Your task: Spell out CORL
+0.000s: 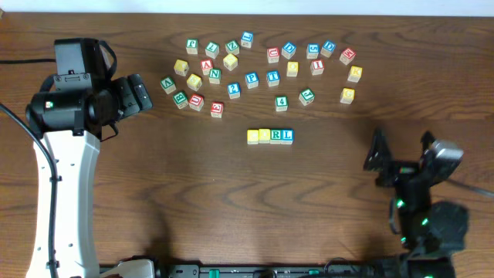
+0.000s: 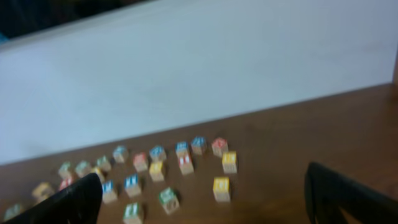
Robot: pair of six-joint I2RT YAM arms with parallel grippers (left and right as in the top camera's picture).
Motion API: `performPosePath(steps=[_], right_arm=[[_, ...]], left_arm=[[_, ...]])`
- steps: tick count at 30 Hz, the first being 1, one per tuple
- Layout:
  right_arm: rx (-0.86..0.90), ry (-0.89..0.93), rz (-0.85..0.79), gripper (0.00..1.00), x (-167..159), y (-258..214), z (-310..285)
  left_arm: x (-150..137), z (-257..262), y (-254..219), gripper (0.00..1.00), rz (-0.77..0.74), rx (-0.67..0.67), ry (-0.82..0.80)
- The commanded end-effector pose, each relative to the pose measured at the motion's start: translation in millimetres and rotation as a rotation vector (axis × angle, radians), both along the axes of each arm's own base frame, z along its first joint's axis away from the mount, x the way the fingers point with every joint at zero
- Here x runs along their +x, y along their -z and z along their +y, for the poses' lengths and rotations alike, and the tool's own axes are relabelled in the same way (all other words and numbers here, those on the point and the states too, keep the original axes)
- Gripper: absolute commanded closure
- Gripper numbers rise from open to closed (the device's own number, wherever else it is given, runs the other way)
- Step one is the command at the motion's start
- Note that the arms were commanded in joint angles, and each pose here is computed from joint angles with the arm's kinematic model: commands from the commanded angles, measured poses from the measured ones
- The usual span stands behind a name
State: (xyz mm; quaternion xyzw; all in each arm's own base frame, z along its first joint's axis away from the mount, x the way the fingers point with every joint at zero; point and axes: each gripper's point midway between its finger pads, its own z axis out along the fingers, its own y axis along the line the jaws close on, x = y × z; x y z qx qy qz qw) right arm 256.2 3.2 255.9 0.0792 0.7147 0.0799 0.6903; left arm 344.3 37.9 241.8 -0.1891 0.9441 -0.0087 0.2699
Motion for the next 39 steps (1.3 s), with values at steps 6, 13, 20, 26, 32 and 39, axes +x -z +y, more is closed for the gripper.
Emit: performPosePath(steps=[6,13,20,26,32,39], right_arm=[[-0.006,0.004,-0.029,0.01,-9.3,80.2,-1.6],[-0.045,-0.017,0.04,0.01,-10.1,99.3,2.7],[-0.045,-0.016,0.04,0.01,-10.0,99.3,2.5],[-0.045,-0.016,0.04,0.01,-10.0,99.3,2.5],[-0.045,-0.016,0.04,0.01,-10.0,99.3,2.5],[-0.045,-0.016,0.04,0.01,-10.0,99.3,2.5]], left_arm=[[1.5,3.5,-4.3,0.03,-0.009,0.016,0.001],[1.5,3.5,-4.3,0.03,-0.009,0.016,0.001],[1.6,3.5,-4.2,0.03,-0.009,0.016,0.001],[1.5,3.5,-4.3,0.03,-0.009,0.016,0.001],[1.5,3.5,-4.3,0.03,-0.009,0.016,0.001],[-5.8,2.9,-21.0,0.03,-0.063,0.022,0.001]])
